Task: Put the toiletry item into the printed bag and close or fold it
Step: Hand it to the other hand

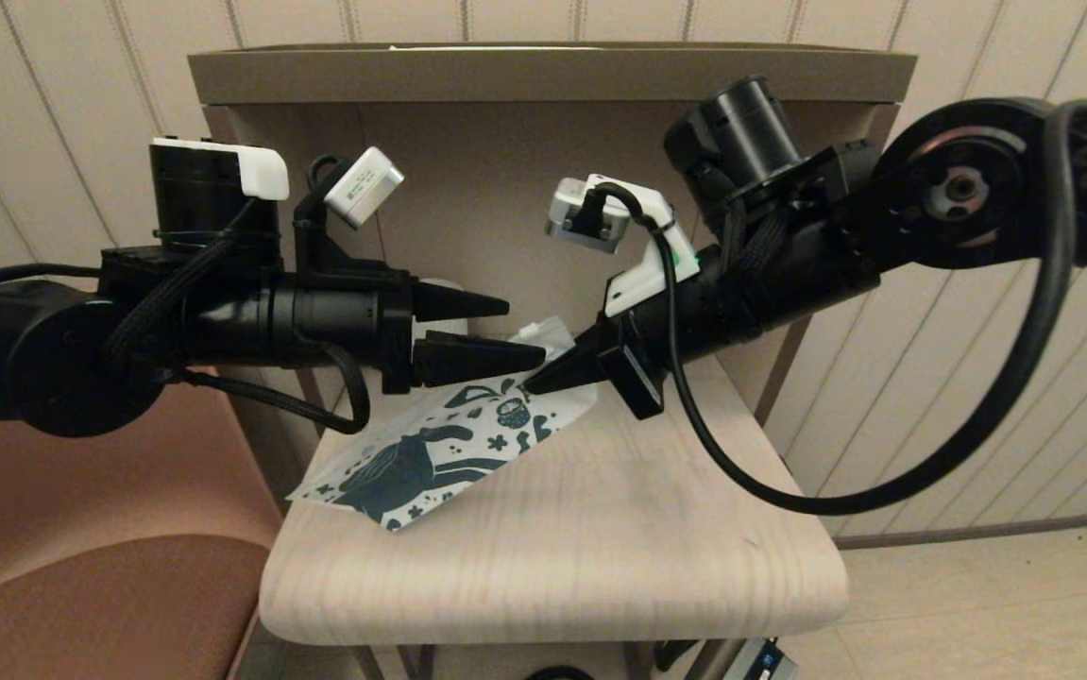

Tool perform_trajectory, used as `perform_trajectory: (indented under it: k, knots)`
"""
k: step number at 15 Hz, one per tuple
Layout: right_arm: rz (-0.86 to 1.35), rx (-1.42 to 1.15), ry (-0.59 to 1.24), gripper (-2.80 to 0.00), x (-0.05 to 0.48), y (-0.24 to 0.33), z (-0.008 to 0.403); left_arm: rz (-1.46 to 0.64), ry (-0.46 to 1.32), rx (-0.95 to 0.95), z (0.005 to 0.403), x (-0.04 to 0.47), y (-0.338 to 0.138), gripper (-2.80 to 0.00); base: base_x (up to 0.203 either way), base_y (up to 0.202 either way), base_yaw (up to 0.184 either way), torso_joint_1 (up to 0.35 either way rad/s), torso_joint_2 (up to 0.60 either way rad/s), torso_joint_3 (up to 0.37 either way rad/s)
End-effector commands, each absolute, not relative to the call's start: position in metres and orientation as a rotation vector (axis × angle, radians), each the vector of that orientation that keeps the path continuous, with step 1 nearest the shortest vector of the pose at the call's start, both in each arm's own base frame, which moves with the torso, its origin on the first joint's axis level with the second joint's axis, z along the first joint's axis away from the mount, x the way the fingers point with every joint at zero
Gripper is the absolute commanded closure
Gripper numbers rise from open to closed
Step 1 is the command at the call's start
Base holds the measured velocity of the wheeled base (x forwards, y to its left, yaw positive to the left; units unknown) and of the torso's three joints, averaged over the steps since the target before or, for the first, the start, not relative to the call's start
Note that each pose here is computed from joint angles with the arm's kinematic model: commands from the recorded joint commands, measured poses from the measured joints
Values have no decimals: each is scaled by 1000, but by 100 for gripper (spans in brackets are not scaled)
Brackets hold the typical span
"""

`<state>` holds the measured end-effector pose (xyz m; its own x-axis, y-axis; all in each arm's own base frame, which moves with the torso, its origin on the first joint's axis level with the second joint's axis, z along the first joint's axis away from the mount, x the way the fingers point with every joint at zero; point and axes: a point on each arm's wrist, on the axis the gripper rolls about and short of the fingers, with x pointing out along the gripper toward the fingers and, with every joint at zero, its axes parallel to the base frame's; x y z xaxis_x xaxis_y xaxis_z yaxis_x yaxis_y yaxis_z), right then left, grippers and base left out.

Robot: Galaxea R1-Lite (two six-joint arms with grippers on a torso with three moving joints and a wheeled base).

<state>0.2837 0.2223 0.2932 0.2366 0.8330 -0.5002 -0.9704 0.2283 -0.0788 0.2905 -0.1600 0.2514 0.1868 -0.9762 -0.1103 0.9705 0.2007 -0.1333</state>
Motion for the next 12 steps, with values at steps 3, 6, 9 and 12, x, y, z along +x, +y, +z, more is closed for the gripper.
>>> perform_trajectory:
  k: [3,6,9,12]
  knots:
    - [1292,-417,396,0,285,224,291,-1373,181,-35,252,291,-160,-280,0,0,0,0,0,0]
    - [1292,-417,398,0,286,225,290,-1334,179,-29,252,291,-162,-280,0,0,0,0,0,0]
    - [1290,-417,395,0,285,224,291,-1306,145,9,250,287,-169,-280,0,0,0,0,0,0]
    - [1290,-417,398,0,286,224,290,-1297,132,12,248,287,-170,-280,0,0,0,0,0,0]
